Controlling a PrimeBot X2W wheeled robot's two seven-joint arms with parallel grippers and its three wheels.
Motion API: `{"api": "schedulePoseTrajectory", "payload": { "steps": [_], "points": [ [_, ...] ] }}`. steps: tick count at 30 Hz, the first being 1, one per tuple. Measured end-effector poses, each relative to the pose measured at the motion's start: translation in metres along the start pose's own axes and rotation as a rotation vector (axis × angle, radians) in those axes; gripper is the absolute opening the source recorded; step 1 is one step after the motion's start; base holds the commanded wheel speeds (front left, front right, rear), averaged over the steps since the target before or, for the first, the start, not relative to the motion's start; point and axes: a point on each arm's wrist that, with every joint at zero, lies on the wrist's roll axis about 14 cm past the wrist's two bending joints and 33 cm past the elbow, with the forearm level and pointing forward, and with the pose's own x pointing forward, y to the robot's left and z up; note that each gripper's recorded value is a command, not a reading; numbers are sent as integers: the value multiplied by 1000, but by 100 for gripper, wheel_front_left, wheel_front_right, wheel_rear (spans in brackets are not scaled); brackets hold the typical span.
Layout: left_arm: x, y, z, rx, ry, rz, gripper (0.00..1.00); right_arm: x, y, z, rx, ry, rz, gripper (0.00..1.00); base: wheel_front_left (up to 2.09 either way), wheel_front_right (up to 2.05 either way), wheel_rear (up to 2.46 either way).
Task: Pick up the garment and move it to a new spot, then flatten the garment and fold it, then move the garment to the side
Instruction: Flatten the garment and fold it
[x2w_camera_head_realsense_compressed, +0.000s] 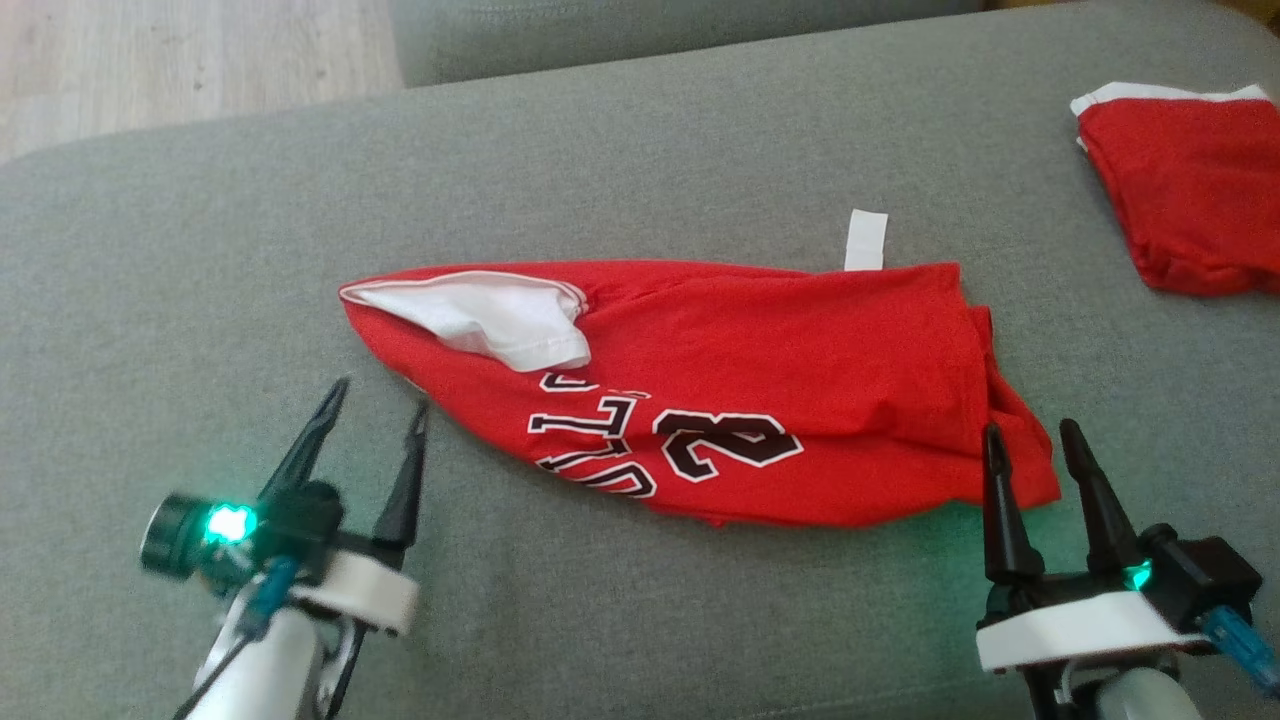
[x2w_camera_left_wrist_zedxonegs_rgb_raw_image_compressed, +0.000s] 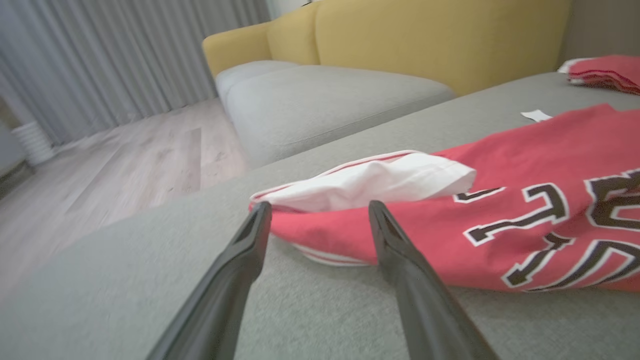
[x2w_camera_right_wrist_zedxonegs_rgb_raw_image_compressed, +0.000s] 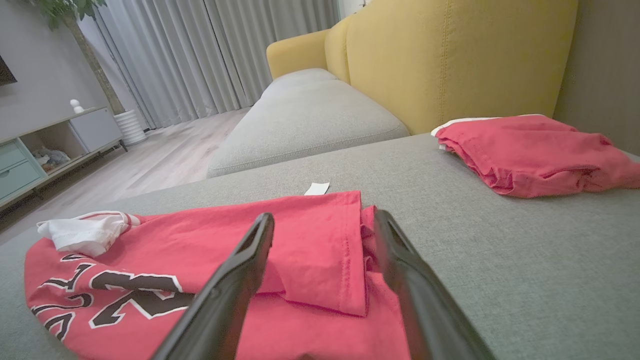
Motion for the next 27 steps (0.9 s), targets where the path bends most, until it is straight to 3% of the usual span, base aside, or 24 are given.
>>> {"api": "schedulePoseTrajectory", "payload": {
  "steps": [3,8,17,18,20,27],
  "points": [
    [14,-16,7,86,-11,-77,100,1,0,-5,0,17,1,100,0,0,0],
    [38,-54,5,100,42,-169,100,4,-3,-12,-2,42,-11,100,0,0,0],
    [55,-52,-19,143,165,-115,100,5,-8,-11,-6,40,-28,100,0,0,0],
    [56,-51,-18,144,158,-110,87,5,-9,-11,-6,39,-29,100,0,0,0],
    [61,-51,-8,154,120,-101,0,4,-9,-11,-6,39,-30,100,0,0,0],
    [91,-61,31,220,27,-125,0,3,-6,-13,-5,44,-23,100,0,0,0]
  ]
}}
